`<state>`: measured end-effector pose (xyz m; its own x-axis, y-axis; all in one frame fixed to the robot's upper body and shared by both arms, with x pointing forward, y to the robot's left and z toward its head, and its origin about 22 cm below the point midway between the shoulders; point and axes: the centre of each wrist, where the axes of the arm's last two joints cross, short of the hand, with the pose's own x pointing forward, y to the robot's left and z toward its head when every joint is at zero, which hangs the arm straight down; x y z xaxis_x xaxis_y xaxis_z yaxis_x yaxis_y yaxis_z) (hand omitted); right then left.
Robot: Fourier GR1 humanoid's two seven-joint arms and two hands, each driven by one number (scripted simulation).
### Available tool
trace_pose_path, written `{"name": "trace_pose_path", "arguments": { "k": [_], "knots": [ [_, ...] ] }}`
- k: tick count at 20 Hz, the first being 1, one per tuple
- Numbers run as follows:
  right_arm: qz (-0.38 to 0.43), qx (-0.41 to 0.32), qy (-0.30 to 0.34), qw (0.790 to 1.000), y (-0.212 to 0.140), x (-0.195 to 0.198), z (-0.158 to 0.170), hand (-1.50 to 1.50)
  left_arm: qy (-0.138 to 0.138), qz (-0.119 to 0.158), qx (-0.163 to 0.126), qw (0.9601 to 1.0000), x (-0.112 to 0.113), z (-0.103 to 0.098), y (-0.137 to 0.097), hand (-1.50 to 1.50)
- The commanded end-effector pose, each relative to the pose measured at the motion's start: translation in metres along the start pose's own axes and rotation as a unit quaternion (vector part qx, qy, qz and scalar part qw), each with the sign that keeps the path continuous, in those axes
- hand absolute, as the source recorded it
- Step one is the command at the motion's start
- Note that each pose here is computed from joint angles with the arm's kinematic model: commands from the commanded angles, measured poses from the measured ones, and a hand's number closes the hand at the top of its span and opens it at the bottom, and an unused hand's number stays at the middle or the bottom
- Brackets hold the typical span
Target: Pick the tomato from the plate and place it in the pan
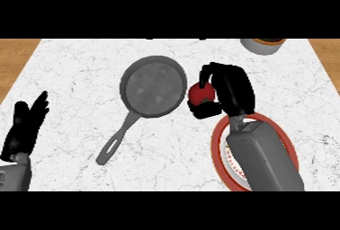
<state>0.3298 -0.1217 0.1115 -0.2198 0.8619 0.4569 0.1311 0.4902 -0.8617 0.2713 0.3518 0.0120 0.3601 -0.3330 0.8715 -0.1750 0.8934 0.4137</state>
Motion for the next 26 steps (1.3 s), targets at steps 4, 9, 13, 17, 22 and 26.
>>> {"name": "trace_pose_path", "arguments": {
  "k": [4,9,13,17,22,26],
  "knots": [
    [-0.065,0.008,0.02,0.998,0.026,0.014,-0.06,1.5,-0.01,-0.003,-0.003,0.9999,0.021,-0.01,-0.013,0.0],
    [-0.076,0.024,0.048,0.996,0.037,0.026,-0.09,1.5,-0.021,-0.005,-0.013,0.9997,0.012,-0.001,-0.01,0.0],
    [-0.062,0.026,0.068,0.995,0.067,0.007,-0.087,1.5,-0.029,-0.008,-0.023,0.9993,0.009,-0.004,-0.004,0.0],
    [-0.073,0.041,0.077,0.993,0.078,-0.001,-0.085,1.5,-0.03,-0.015,-0.031,0.9989,0.019,-0.007,-0.023,0.0],
    [-0.119,0.047,0.089,0.988,0.088,-0.015,-0.078,1.5,-0.048,-0.011,-0.048,0.9976,0.038,-0.013,-0.038,0.0],
    [-0.165,0.069,0.115,0.977,0.086,-0.018,-0.083,-1.5,-0.05,-0.009,-0.058,0.997,0.042,-0.014,-0.046,0.0]
  ]
}}
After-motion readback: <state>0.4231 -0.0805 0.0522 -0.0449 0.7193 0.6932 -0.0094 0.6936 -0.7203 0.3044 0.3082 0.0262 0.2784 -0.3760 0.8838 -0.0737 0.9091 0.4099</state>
